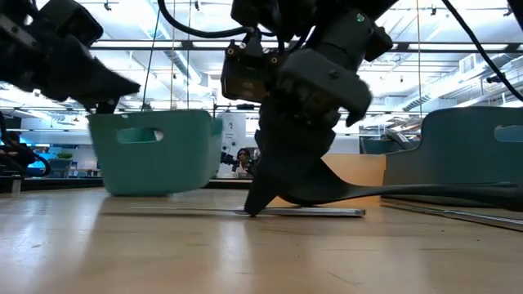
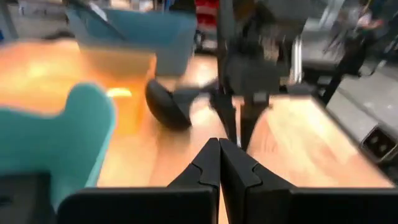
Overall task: Pick & Place Kitchen Items
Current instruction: Put the left silver table knife into the orange bin
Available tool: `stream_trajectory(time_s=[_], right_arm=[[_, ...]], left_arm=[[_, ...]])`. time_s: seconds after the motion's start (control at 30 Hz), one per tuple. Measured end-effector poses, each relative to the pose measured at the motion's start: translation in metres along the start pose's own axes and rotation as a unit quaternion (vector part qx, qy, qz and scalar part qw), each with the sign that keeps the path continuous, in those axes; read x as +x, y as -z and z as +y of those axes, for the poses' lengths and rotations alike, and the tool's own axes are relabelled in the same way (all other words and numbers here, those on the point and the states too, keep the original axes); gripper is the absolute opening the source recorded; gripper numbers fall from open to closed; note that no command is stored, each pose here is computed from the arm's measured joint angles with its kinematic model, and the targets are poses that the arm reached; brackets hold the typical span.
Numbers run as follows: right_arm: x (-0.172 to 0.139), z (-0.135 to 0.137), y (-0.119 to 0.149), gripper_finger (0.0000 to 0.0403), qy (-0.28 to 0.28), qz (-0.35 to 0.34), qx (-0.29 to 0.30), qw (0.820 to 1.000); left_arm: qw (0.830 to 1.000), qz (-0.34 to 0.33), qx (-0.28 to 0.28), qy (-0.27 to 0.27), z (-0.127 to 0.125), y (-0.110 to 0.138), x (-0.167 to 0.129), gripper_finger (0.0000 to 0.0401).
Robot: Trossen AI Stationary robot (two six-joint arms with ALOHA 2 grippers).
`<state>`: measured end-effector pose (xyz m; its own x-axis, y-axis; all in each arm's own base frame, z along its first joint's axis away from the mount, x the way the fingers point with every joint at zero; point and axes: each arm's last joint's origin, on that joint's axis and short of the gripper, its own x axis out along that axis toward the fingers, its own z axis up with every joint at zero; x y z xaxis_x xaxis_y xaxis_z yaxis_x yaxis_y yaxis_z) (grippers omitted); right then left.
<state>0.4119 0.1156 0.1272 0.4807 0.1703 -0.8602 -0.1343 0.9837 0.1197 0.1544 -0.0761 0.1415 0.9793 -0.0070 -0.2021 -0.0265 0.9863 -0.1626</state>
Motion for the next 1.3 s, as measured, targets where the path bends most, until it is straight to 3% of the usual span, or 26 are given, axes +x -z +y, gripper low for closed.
stream_trajectory(time_s=[0.1,0.2,0.3,0.6,0.9,1.0,1.13,1.3], right_arm=[[0.0,-0.002,-0.001,0.005,0.014,-0.006,0.007,1.0],[0.0,-0.002,-0.001,0.005,0.02,-0.005,0.013,1.0],[0.0,-0.002,0.001,0.0051,0.019,-0.002,0.011,1.0],[0.001,-0.003,0.002,0.0051,0.017,-0.004,0.012,1.0],[0.001,-0.003,0.002,0.0051,0.014,-0.005,0.006,1.0],[0.001,-0.003,0.002,0.0051,0.014,-0.006,0.001,1.0],[0.001,-0.003,0.002,0.0051,0.014,-0.006,0.0,1.0],[0.001,-0.003,0.002,0.0051,0.014,-0.006,-0.002,1.0]], left_arm=[[0.999,0.044,0.023,-0.006,-0.013,0.008,0.014,0.0003],[0.998,0.029,0.054,-0.029,-0.024,-0.002,0.028,0.0003],[0.994,0.063,0.091,-0.018,-0.028,-0.013,0.036,0.0002],[0.986,0.098,0.078,-0.106,-0.02,-0.051,0.021,0.0001],[0.98,0.141,0.101,-0.096,-0.019,-0.051,0.019,0.0002],[0.981,0.133,0.113,-0.089,-0.026,-0.072,0.021,0.0009],[0.973,0.175,0.107,-0.108,-0.035,-0.11,0.017,0.0039],[0.946,0.279,0.077,-0.147,-0.035,-0.133,0.019,0.0092]])
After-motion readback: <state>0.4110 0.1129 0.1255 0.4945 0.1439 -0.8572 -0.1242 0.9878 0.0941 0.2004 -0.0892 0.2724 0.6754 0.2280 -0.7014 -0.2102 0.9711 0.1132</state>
